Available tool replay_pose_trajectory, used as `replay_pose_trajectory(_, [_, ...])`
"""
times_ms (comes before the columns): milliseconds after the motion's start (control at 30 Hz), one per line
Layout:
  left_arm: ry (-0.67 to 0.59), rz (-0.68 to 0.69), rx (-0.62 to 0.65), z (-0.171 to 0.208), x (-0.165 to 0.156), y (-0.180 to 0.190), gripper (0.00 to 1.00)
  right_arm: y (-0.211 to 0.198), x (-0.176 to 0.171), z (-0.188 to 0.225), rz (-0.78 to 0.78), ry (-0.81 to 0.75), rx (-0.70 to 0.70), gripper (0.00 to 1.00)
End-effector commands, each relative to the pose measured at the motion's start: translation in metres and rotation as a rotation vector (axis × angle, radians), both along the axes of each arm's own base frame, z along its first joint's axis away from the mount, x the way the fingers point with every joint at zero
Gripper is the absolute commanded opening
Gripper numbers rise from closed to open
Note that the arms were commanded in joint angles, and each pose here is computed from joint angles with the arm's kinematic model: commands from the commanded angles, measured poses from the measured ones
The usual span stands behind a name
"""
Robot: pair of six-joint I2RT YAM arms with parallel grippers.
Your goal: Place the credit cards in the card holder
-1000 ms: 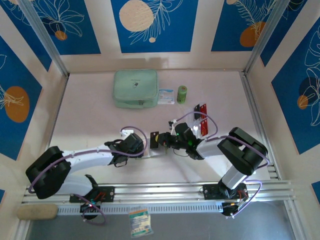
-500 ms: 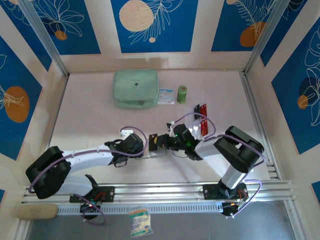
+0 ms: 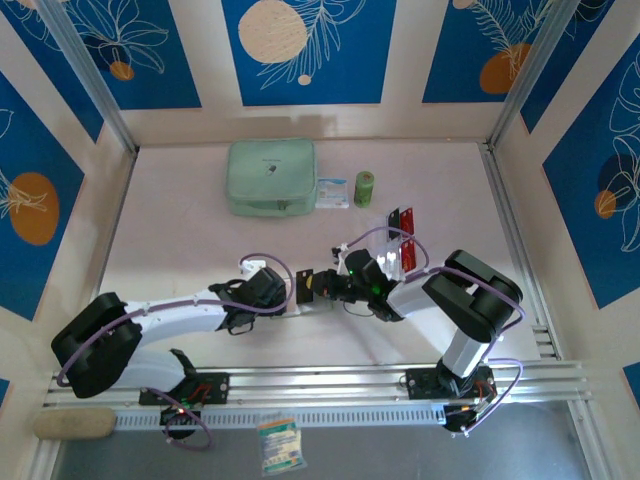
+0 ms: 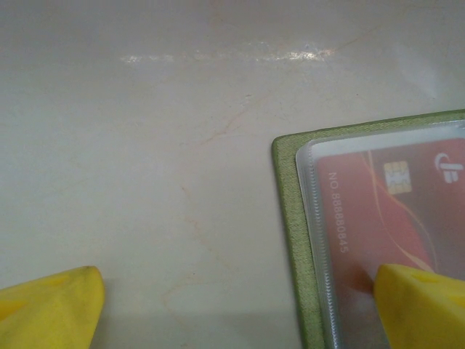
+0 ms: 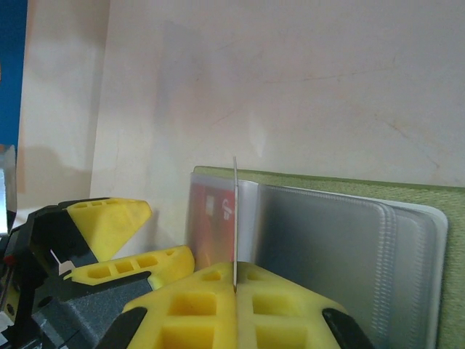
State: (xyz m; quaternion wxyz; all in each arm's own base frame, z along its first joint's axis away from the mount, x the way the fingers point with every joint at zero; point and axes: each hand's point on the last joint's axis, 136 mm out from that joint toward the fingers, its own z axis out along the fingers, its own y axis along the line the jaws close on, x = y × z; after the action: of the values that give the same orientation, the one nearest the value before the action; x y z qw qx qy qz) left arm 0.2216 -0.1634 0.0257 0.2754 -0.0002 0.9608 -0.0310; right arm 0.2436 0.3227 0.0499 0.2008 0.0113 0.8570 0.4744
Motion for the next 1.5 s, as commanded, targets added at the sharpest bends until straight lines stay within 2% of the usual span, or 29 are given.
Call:
replay_pose_trajectory(0, [0.003, 0.025, 0.028, -0.003, -0.003, 0.012, 0.95, 0.007, 0.0, 0.008, 0.014, -0.017, 0.027, 0.0])
replay_pose_trajectory(500, [0.002, 0.023, 0.024, -0.003, -0.003, 0.011, 0.95, 0.008, -0.002, -0.003, 0.018, 0.011, 0.021, 0.0])
replay_pose_trajectory(1467, [-0.001, 0.025, 0.019, -0.002, -0.003, 0.011, 0.94, 0.011, -0.007, 0.005, 0.035, 0.007, 0.054, 0.0])
